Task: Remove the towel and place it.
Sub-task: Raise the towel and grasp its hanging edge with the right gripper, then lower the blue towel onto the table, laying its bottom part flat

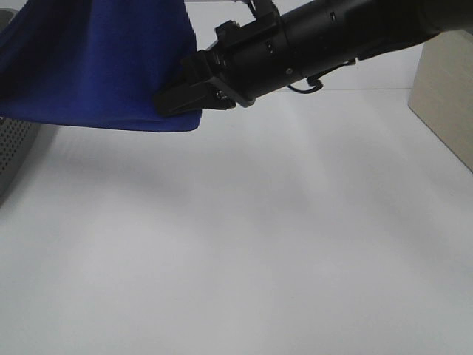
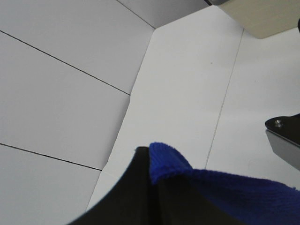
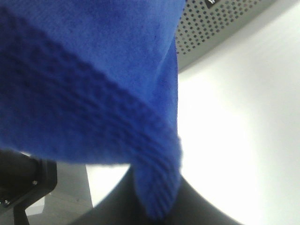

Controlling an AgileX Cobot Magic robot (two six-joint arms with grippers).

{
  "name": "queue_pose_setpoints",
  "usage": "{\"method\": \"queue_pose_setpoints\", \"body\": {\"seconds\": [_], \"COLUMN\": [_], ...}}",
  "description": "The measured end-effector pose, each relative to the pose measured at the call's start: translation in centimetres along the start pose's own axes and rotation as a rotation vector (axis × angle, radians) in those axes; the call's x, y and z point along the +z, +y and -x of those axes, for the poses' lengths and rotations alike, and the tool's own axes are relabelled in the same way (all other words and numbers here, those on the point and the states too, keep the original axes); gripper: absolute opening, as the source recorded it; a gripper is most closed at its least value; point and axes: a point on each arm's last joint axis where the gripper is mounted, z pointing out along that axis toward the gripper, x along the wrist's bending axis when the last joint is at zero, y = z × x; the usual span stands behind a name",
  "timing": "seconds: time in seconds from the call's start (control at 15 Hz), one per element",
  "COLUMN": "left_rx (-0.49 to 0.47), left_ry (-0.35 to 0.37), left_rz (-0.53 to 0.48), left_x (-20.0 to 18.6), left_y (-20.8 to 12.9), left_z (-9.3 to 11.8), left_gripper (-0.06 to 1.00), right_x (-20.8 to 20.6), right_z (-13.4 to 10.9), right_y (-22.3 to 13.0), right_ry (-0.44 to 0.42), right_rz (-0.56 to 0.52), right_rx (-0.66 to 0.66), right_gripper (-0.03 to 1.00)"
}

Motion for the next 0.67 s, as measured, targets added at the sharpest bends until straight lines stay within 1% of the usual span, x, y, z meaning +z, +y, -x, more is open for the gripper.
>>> {"method": "queue_pose_setpoints", "body": {"seconds": [0.13, 0.2, 0.27, 0.33, 0.47, 0.53, 0.6, 0.67], "left_rx": [-0.056, -0.063, -0.064, -0.064, -0.067, -0.05, -0.045, -0.058], "left_ry": [0.017, 0.025, 0.039, 0.058, 0.104, 0.138, 0.156, 0.171], "left_rz": [0.028, 0.043, 0.062, 0.088, 0.135, 0.161, 0.178, 0.19], "left_x": [1.0, 1.5, 1.8, 1.9, 1.8, 1.7, 1.7, 1.7], "left_y": [0.2, 0.3, 0.5, 0.7, 1.1, 1.3, 1.5, 1.4], "left_z": [0.1, 0.2, 0.1, 0.0, -0.5, -0.8, -0.9, -1.2], "left_gripper": [0.0, 0.0, 0.0, 0.0, 0.0, 0.0, 0.0, 0.0], "right_x": [-2.2, -3.4, -4.8, -6.4, -9.5, -11.7, -13.0, -14.2], "right_z": [-1.5, -2.1, -2.6, -2.9, -3.7, -4.2, -4.5, -5.1], "right_y": [1.0, 1.5, 2.1, 3.0, 5.1, 6.6, 7.6, 8.7], "right_ry": [-0.114, -0.187, -0.285, -0.403, -0.619, -0.769, -0.858, -0.919], "right_rz": [-0.059, -0.089, -0.122, -0.145, -0.169, -0.192, -0.187, -0.161], "right_rx": [-0.011, -0.028, -0.044, -0.069, -0.127, -0.165, -0.202, -0.239], "right_gripper": [0.02, 0.02, 0.02, 0.02, 0.02, 0.02, 0.02, 0.02]}}
